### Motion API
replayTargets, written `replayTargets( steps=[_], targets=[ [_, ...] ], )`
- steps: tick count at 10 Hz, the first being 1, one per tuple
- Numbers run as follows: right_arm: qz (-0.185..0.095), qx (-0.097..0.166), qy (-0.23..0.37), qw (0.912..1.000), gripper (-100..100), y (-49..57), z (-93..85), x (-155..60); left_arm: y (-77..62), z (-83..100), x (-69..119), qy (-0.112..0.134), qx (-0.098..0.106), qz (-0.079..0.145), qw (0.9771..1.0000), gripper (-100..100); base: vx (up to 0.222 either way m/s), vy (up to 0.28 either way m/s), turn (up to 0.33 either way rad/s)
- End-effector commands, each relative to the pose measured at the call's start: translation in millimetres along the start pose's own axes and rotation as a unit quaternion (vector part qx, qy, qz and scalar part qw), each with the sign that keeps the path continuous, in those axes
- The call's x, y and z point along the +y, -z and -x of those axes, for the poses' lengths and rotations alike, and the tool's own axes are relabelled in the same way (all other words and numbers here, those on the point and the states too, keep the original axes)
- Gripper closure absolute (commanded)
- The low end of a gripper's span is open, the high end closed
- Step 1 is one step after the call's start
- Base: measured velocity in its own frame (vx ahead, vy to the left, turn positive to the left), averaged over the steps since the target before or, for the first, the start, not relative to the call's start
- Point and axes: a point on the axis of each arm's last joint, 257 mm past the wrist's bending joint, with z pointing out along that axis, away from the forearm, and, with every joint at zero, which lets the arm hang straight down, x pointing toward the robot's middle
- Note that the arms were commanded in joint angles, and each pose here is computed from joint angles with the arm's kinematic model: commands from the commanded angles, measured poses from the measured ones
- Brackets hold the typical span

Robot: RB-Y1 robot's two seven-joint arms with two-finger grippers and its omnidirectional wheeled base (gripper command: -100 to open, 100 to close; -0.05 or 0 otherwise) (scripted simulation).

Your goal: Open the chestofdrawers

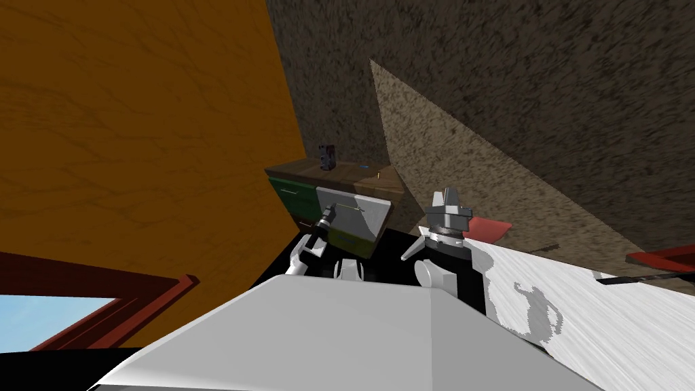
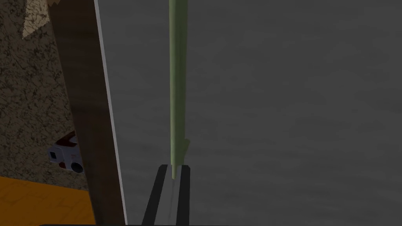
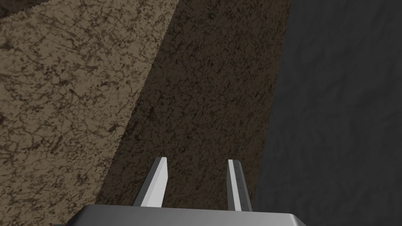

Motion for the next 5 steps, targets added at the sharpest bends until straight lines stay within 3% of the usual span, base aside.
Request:
replayTargets(
  steps=[1,2,5],
  targets=[
    [0.0,0.0,0.0,1.0,0,0.0,0.0,0.0,0.9,-4.0,-0.5,-0.002,0.003,0.001,1.0,-100,-0.113,-0.114,-0.001],
    [0.0,0.0,0.0,1.0,0,0.0,-0.1,0.1,0.7,-3.0,-0.3,-0.002,0.003,0.001,1.0,-100,-0.052,-0.053,0.002],
    [0.0,0.0,0.0,1.0,0,0.1,0.1,0.0,-3.8,-3.9,-8.0,-0.002,0.002,0.0,1.0,-100,0.057,-0.019,-0.01]
  ],
)
